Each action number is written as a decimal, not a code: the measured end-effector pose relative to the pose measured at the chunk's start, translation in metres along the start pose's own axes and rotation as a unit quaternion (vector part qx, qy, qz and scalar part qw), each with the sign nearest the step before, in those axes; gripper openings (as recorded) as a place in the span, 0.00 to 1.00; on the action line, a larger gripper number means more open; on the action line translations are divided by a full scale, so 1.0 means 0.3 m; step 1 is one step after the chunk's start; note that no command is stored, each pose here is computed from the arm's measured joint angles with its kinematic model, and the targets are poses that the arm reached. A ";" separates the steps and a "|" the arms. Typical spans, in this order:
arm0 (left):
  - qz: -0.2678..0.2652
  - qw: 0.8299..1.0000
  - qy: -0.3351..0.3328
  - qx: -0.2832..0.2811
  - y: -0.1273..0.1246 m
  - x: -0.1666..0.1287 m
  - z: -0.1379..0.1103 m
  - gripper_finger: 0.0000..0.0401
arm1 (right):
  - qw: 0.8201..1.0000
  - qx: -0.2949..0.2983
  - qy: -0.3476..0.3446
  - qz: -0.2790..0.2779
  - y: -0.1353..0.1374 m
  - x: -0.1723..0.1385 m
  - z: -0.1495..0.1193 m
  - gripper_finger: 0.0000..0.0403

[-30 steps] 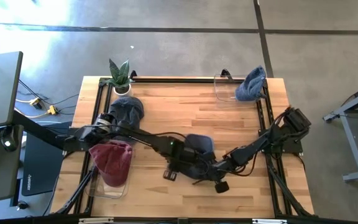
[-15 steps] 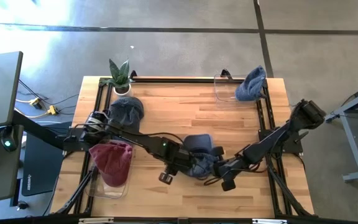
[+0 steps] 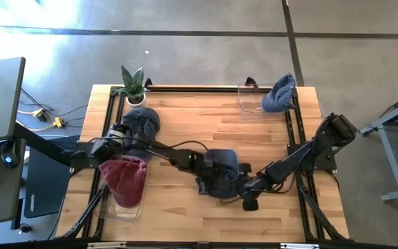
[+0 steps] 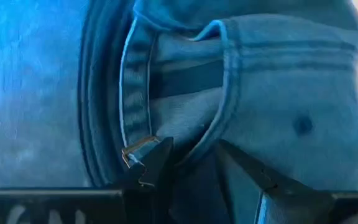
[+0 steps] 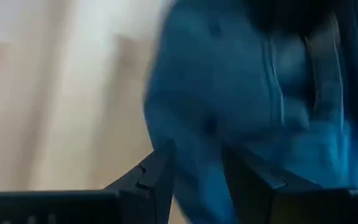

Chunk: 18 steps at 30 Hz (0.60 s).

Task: Pick & Place hat
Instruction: Put the top dark blue cap into the top transparent bin

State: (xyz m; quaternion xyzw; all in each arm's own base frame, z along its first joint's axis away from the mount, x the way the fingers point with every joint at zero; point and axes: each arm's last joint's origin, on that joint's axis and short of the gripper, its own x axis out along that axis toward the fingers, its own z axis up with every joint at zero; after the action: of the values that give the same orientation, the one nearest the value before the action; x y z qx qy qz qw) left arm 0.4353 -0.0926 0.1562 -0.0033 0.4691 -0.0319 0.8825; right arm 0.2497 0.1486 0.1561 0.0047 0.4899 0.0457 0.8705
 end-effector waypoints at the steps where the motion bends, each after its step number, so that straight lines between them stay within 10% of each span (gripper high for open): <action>1: 0.010 1.000 0.007 -0.015 0.014 0.001 -0.004 0.29 | 1.000 0.015 0.014 -0.009 -0.012 0.002 -0.006 0.32; 18: 0.086 0.996 -0.031 0.019 -0.058 -0.161 0.029 0.29 | 0.998 0.034 0.040 -0.023 -0.034 -0.085 -0.025 0.32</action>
State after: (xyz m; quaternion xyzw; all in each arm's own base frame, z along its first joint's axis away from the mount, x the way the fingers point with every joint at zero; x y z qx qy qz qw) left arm 0.4148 -0.1073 0.2016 0.0529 0.4394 0.0348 0.8961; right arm 0.2310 0.1361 0.1733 0.0214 0.5257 0.0094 0.8503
